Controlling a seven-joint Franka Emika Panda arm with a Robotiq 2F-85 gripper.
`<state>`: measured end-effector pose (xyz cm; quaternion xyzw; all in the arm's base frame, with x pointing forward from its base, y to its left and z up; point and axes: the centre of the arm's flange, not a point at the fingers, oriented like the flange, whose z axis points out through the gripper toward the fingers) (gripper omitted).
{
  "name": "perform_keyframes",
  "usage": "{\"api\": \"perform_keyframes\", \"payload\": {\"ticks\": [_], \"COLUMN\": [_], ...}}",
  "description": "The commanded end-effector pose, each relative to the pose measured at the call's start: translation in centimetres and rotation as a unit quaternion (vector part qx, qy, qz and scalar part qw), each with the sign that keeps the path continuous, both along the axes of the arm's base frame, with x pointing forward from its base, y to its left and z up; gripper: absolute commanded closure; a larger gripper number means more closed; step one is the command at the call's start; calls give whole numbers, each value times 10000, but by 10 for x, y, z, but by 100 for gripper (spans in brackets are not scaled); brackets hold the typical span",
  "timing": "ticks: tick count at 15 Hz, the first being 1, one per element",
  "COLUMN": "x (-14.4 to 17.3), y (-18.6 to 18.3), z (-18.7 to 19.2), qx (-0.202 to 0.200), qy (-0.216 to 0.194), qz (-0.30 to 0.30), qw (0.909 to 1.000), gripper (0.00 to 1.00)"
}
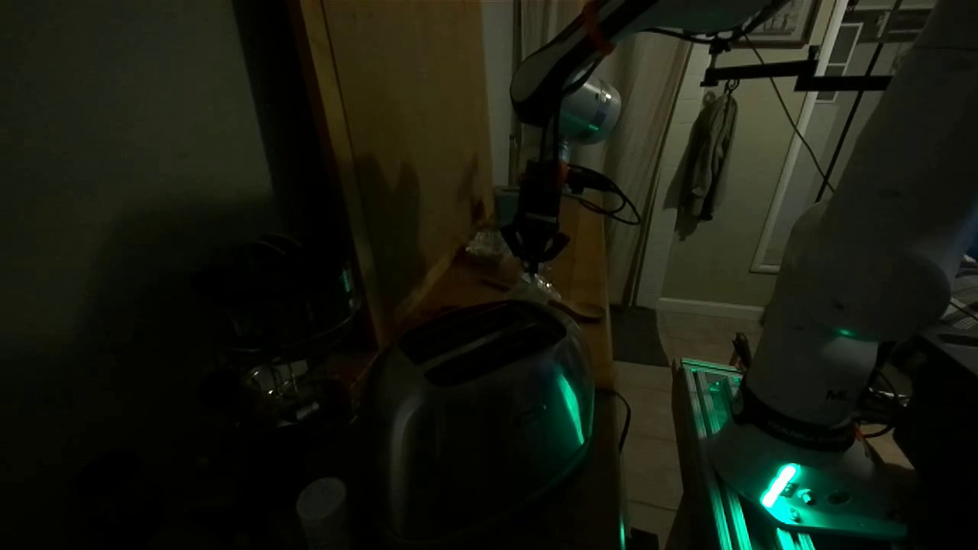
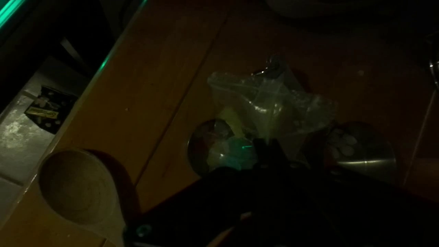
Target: Pour the contents in the packet into the silver bowl
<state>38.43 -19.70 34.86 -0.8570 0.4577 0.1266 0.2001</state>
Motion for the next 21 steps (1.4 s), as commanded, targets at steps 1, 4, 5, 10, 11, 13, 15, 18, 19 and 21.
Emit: {"api": "perform_keyframes", "payload": {"ticks": [1, 4, 5, 10, 11, 13, 15, 18, 19, 21], "x": [8, 8, 8, 6, 6, 5, 3, 2, 0, -1], "y": [-6, -8, -9, -17, -17, -20, -20, -23, -24, -25], "z": [-5, -4, -4, -14, -18, -21, -26, -28, -25, -21], "qx": [314, 500, 443, 319, 318, 541, 661, 741, 796, 954], "qy": [29, -31, -59, -150, 64, 181, 303, 351, 327, 333], "qz": [-27, -47, -108, -248, -233, -124, -162, -220, -239, -206], "qw": [9995, 9987, 9989, 9991, 9992, 9983, 9972, 9964, 9960, 9947], "gripper": [99, 99, 99, 99, 99, 99, 99, 99, 99, 99]}}
